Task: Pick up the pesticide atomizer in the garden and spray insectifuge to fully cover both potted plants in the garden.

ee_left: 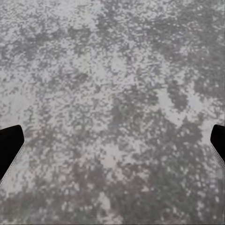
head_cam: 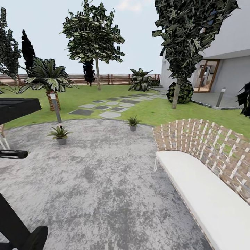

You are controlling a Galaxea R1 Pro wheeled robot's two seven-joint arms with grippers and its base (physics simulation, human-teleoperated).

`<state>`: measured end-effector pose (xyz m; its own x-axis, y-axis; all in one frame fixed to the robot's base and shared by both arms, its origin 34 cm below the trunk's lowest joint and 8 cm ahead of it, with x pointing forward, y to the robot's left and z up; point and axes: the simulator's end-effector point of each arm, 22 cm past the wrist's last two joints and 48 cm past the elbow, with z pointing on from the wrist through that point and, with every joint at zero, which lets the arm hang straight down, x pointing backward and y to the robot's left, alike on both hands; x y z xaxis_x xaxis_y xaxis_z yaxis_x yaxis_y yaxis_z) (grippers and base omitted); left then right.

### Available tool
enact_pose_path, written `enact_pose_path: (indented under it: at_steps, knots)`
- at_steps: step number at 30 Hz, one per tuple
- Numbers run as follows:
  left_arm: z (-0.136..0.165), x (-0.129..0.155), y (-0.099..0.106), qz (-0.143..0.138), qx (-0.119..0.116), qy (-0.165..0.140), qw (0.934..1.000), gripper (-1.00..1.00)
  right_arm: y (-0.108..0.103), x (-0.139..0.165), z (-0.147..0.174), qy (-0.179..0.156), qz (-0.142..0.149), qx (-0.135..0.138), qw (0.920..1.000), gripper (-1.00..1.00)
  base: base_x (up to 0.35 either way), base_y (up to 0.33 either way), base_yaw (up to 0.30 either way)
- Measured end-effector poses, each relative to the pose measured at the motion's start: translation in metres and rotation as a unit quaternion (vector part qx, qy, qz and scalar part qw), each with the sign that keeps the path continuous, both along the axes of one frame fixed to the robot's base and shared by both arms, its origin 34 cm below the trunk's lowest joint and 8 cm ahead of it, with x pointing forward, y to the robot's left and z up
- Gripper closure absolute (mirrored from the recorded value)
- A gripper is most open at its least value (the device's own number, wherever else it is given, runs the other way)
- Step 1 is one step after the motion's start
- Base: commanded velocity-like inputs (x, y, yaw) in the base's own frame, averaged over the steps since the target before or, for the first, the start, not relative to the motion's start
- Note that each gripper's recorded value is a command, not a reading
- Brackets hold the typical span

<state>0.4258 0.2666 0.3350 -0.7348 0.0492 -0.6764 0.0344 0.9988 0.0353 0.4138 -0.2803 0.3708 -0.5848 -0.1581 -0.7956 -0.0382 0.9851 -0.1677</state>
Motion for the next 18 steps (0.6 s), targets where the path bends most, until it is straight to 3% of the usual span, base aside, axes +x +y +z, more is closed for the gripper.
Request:
enact_pose_path:
  at_steps: [18]
  knots:
    - [0.0000, 0.0001, -0.0001, 0.000, 0.000, 0.000, 1.0000, -1.00, -0.0002, 0.0016, 0.0013, -0.002, -0.002, 0.000, 1.0000, -1.00, 0.340, 0.000, 0.000]
